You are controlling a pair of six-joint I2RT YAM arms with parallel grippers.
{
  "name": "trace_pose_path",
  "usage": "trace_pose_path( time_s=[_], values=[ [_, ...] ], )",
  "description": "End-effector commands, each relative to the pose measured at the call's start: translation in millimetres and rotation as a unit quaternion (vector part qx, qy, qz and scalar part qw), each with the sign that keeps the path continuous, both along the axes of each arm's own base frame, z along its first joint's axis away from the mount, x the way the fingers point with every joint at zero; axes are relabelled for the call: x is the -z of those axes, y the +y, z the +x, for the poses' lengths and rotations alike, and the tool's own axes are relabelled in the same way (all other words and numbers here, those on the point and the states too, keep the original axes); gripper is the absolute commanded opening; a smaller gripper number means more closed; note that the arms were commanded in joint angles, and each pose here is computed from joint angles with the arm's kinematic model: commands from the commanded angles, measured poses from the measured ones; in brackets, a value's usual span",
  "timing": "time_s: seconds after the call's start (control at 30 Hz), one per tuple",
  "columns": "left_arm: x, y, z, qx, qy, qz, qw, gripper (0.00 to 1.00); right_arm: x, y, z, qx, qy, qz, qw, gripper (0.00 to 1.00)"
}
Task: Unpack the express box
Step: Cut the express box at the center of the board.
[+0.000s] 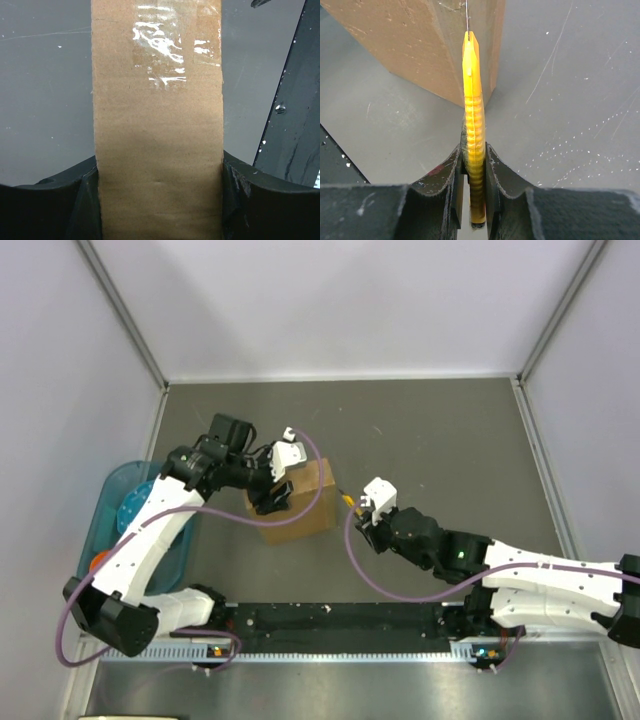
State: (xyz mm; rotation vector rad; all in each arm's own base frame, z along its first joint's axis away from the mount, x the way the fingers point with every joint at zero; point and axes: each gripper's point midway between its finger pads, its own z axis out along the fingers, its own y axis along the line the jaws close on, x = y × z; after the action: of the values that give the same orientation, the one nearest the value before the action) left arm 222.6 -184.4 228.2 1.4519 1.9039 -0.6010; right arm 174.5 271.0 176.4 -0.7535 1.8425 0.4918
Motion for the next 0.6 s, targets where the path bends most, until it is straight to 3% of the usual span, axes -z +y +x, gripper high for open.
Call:
trace_pose_path(
  time_s=[0.0,0.57],
  values=[
    [21.2,6.0,-19.2,-0.002,0.052,0.020,0.998,0.04,-31.7,11.2,4.2,-0.003,-0.021,0.028,0.999,0.00],
    [21.4,3.7,-24.0,0.011,0.047,0.022,0.999,0.05,-19.1,21.1,3.8,-0.013,-0.009,0.016,1.000,0.00]
  ],
)
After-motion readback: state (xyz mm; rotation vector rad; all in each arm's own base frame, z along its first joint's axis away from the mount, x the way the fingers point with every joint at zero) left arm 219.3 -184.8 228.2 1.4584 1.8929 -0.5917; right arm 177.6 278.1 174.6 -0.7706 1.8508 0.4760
